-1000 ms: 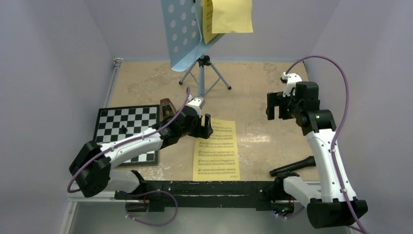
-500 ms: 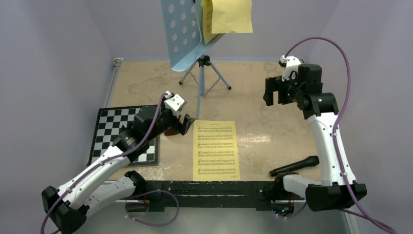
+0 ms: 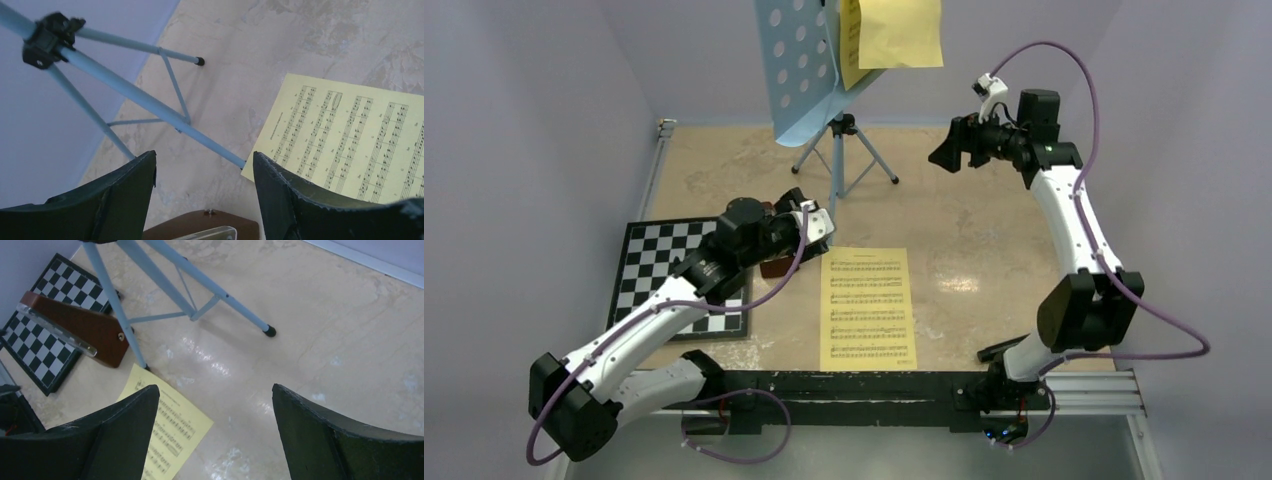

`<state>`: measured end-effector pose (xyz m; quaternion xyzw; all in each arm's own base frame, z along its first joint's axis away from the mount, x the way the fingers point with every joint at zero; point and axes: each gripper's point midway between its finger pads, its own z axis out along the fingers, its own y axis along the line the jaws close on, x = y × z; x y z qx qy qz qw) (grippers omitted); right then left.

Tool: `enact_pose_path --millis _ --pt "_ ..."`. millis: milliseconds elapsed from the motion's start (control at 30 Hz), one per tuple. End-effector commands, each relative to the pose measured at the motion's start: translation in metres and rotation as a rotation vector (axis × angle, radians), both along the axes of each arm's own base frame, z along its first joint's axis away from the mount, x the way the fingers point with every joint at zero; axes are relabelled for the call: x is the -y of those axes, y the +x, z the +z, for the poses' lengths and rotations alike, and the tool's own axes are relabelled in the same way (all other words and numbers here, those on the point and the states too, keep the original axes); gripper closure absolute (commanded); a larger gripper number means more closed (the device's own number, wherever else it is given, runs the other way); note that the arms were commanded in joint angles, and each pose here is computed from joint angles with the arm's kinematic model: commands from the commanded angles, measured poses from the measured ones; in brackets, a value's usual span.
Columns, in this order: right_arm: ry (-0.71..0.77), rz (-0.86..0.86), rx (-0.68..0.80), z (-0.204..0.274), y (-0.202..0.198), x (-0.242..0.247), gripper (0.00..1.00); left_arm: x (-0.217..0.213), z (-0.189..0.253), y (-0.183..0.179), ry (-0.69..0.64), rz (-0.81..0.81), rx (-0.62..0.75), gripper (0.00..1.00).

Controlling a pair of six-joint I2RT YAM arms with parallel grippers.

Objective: Pack up the instrument practice props

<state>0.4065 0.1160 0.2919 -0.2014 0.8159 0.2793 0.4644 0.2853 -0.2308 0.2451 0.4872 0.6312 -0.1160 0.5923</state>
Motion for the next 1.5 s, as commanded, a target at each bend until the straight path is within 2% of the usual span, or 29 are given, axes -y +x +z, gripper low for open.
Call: enact_pose_path --millis 0,167,300,367,467,567,667,800,967,1133,1300,1467 --pt "0.038 0.091 0.174 0.033 0.035 -0.012 0.13 0.000 0.096 -0.021 -0.023 -0.137 0.270 0.25" --pt "0.037 0.146 0.180 0.030 0.047 -0.017 0.12 -0.040 0.148 -0.074 0.000 -0.146 0.220 0.24" --pt "0.047 0.160 0.141 0.025 0.045 -0.019 0.12 -0.072 0.209 -0.103 -0.023 -0.093 0.253 0.23" --pt "0.056 0.186 0.133 0.020 0.044 -0.028 0.13 -0.080 0.241 -0.107 -0.050 -0.064 0.300 0.23" --pt "0.026 0.220 0.145 0.006 0.046 -0.040 0.14 -0.083 0.288 -0.089 -0.143 0.001 0.358 0.21" --pt "0.012 0.222 0.160 -0.001 0.053 -0.046 0.14 -0.073 0.330 -0.075 -0.250 -0.018 0.381 0.24" --pt "0.023 0.203 0.145 -0.001 0.059 -0.047 0.14 -0.057 0.342 -0.057 -0.305 -0.049 0.345 0.28" --pt "0.007 0.215 0.163 0.001 0.057 -0.046 0.14 -0.046 0.343 -0.031 -0.411 -0.049 0.227 0.32" --pt "0.006 0.209 0.154 -0.003 0.054 -0.046 0.14 -0.036 0.339 -0.008 -0.465 -0.044 0.167 0.39" --pt "0.024 0.206 0.141 -0.005 0.051 -0.050 0.14 -0.040 0.341 0.008 -0.477 -0.017 0.179 0.53" --pt "0.030 0.219 0.134 -0.006 0.050 -0.058 0.14 -0.046 0.344 0.017 -0.500 -0.073 0.181 0.75" --pt "0.036 0.216 0.129 -0.005 0.050 -0.061 0.14 -0.055 0.343 0.036 -0.508 -0.118 0.178 0.85"
